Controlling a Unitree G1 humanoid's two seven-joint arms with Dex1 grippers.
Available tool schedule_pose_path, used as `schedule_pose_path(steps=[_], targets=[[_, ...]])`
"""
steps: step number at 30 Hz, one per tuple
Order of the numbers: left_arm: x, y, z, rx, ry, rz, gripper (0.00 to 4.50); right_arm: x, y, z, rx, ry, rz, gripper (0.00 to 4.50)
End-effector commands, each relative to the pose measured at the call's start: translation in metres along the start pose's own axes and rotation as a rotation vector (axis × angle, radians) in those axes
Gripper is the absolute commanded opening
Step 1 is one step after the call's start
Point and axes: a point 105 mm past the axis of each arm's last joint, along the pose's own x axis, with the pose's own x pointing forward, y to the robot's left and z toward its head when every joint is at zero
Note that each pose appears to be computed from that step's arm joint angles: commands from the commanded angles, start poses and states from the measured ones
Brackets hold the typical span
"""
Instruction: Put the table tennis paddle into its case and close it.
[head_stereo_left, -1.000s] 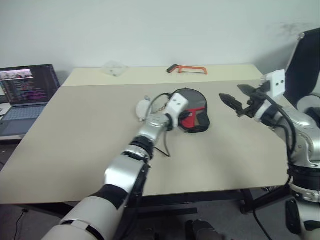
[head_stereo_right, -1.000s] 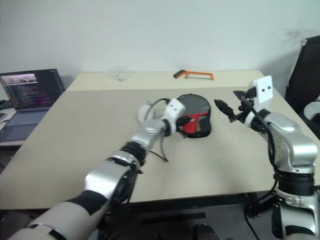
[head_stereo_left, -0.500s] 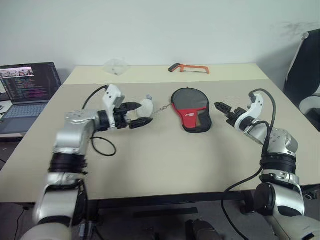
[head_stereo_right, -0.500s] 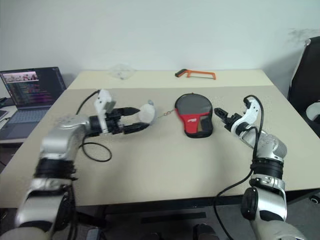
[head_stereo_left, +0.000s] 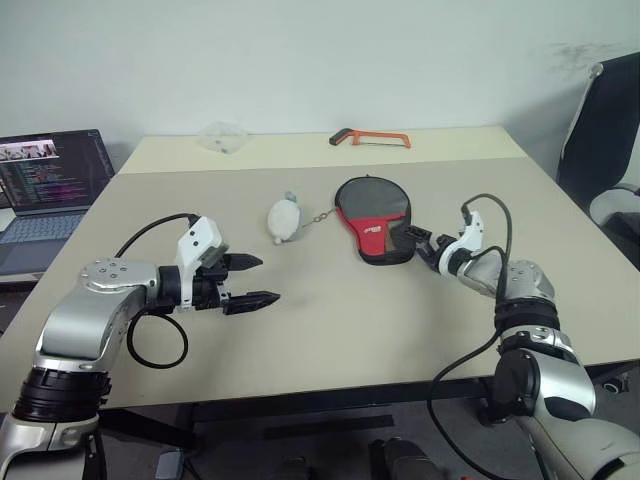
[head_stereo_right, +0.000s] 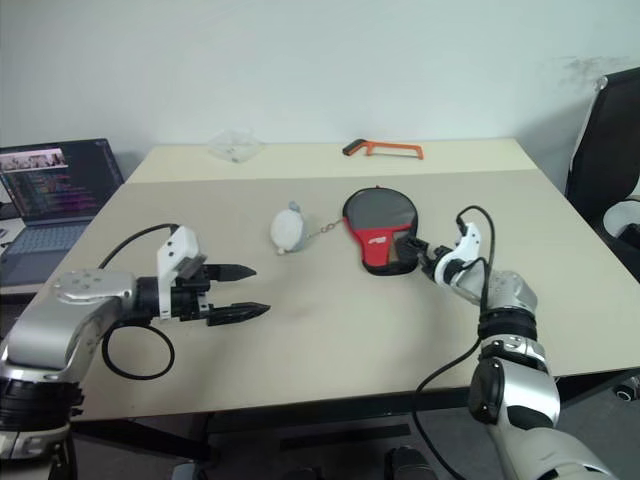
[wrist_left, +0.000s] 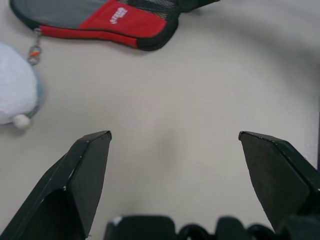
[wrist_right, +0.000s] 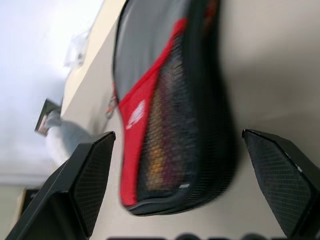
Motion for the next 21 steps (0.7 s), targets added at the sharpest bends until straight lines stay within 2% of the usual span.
schedule_pose_path(steps=[1, 13, 16, 21], targets=[[-0.009, 0.0, 0.014, 0.043, -0.027, 0.027, 4.45, 0.006, 0.02, 0.003, -0.029, -0.004, 0.055, 4.5], [-0.007, -0.001, 0.013, 0.053, -0.02, 0.044, 4.45, 0.014, 0.028, -0.009, -0.029, 0.029, 0.081, 4.5], [-0.006, 0.0, 0.013, 0.056, -0.021, 0.043, 4.5, 0.016, 0.026, -0.012, -0.031, 0.034, 0.067, 3.95], [-0.004, 0.0, 0.013, 0.061, -0.022, 0.039, 4.5, 0.02, 0.02, -0.021, -0.028, 0.055, 0.036, 2.13]])
